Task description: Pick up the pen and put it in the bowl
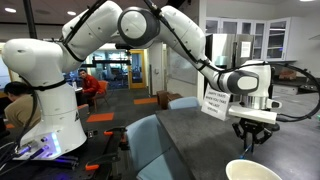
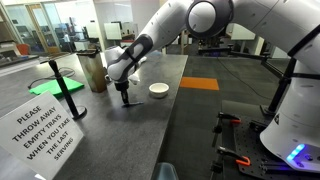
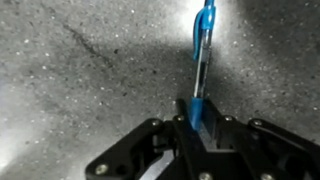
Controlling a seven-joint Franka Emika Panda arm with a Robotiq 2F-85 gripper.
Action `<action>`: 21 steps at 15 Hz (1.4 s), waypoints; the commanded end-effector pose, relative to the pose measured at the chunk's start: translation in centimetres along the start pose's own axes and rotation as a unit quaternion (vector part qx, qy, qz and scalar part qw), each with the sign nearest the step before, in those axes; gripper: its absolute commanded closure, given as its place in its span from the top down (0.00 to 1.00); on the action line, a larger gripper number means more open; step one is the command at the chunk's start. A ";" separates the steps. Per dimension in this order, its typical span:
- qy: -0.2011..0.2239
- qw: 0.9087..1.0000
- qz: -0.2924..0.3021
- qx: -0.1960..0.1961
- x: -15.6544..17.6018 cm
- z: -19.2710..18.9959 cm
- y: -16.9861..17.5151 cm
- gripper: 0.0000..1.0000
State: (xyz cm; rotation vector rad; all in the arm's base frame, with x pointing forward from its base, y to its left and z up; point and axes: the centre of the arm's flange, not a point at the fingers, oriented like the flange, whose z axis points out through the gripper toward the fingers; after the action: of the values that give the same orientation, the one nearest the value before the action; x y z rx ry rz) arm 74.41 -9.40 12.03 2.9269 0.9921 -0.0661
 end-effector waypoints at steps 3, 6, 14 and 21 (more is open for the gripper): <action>-0.020 1.000 0.003 -0.002 1.4 0.2 0.6 0.08; -0.018 1.000 0.005 -0.002 1.1 -0.8 0.6 0.00; 0.005 1.000 0.021 -0.017 -1.7 -6.8 2.7 0.03; 0.040 0.998 0.039 0.002 -9.5 -8.5 6.0 0.03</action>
State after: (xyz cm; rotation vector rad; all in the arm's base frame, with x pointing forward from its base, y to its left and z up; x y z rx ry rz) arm 73.98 -18.45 20.15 2.9471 0.8658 0.0046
